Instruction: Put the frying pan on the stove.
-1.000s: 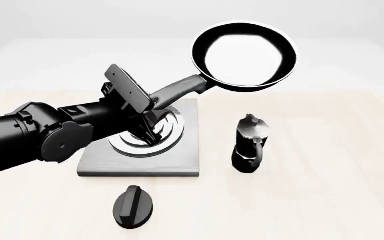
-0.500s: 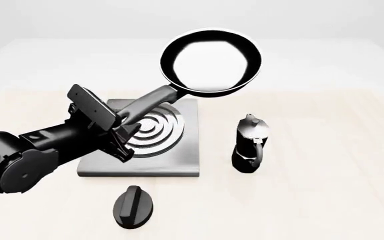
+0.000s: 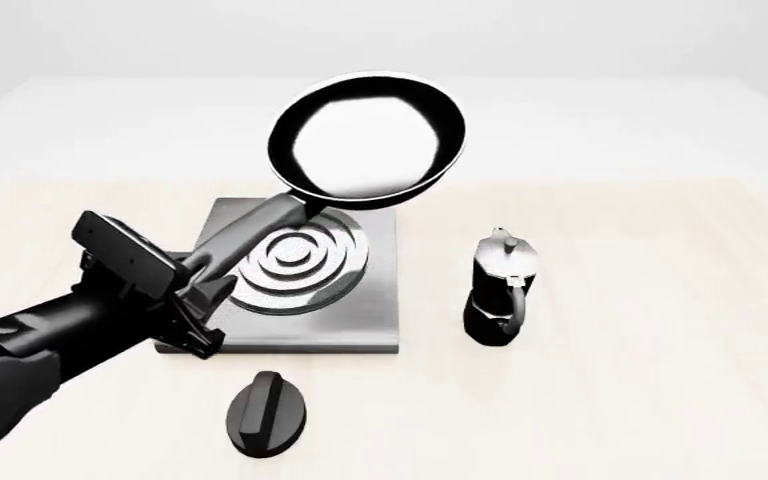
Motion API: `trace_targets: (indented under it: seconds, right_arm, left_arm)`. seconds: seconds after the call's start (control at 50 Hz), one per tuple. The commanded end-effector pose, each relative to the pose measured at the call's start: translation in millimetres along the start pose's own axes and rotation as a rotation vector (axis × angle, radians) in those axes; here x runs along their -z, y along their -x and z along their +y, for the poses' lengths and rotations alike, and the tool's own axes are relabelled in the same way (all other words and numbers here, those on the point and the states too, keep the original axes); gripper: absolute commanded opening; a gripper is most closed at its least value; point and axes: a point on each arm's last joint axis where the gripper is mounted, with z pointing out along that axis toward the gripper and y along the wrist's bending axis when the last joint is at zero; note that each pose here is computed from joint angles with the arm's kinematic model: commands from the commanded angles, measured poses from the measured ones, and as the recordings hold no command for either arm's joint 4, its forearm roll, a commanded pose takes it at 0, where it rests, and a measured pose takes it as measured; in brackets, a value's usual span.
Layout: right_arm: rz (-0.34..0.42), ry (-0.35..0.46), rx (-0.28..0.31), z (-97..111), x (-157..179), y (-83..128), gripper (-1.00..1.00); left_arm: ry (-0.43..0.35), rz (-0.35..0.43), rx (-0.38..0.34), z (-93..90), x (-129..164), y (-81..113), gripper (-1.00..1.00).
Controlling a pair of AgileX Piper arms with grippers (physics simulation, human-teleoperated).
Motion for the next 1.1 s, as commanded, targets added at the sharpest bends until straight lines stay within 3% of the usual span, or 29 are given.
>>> trace_targets:
  seconds: [0.02,0.62,1.1]
  right_arm:
    - [0.009,0.003,0.010,-1,-2,-1,1.00]
    - [0.009,0.004,0.011,-1,-2,-1,1.00]
    - [0.009,0.004,0.013,-1,-2,-1,1.00]
  left_arm:
    - [0.057,-0.053,0.125,7.2,20,-4.2,-1.00]
    - [0.115,-0.022,0.173,6.6,41,-38.8,-1.00]
    - [0.130,0.008,0.201,1.6,41,-63.5,-1.00]
